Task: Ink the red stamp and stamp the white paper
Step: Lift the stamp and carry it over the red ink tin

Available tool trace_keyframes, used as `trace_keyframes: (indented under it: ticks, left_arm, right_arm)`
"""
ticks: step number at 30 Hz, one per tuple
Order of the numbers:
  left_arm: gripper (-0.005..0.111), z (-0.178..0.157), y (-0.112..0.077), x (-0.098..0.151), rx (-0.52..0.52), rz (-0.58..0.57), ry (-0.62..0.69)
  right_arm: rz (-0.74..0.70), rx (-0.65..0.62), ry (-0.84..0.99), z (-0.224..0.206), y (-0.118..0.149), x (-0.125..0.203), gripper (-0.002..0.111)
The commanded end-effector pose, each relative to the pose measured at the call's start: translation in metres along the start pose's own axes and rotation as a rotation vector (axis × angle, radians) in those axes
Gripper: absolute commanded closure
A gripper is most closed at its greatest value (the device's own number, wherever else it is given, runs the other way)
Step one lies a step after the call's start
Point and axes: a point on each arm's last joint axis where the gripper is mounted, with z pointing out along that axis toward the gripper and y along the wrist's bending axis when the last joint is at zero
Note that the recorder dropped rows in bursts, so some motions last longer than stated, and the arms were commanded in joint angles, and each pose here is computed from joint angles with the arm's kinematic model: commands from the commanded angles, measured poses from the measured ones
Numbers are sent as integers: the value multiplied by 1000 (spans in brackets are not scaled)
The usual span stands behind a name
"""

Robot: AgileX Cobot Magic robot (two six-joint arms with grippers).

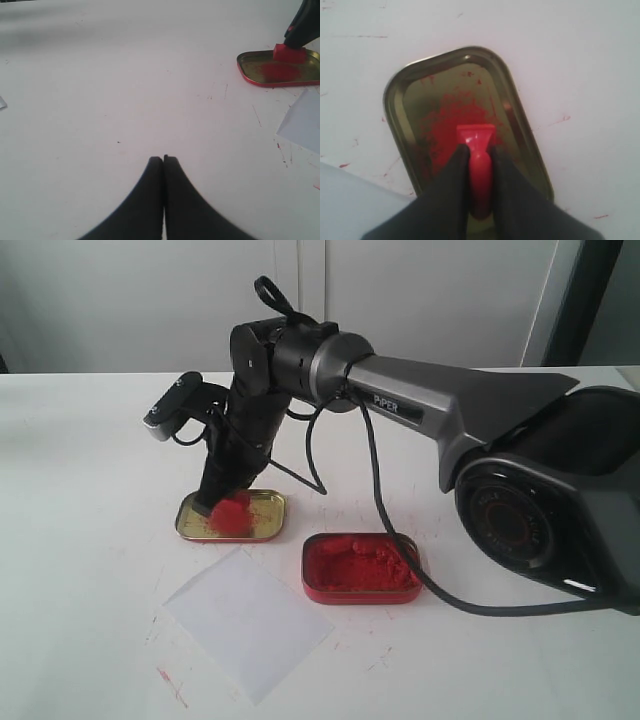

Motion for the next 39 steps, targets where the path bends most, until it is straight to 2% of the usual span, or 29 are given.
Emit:
trace_keyframes:
  ticks: [1, 5, 19, 27, 32, 39]
  left_arm:
    - [107, 0, 0, 1, 0, -12, -2]
    - [107, 0, 0, 1, 0, -12, -2]
    - [107, 0, 0, 1, 0, -12, -2]
    - [107, 0, 0, 1, 0, -12, -2]
    - [107, 0, 0, 1, 0, -12, -2]
    - [107, 0, 0, 1, 0, -12, -2]
  right_arm:
    - [6, -6, 13, -12, 1, -1, 108]
    - [86, -5, 13, -24, 2, -3, 108]
    - [115, -39, 84, -61, 14, 10, 108]
    - [112, -10, 123, -73, 23, 41, 108]
    - [177, 16, 148, -88, 13, 80, 108]
    - [150, 67, 144, -88, 21, 112, 108]
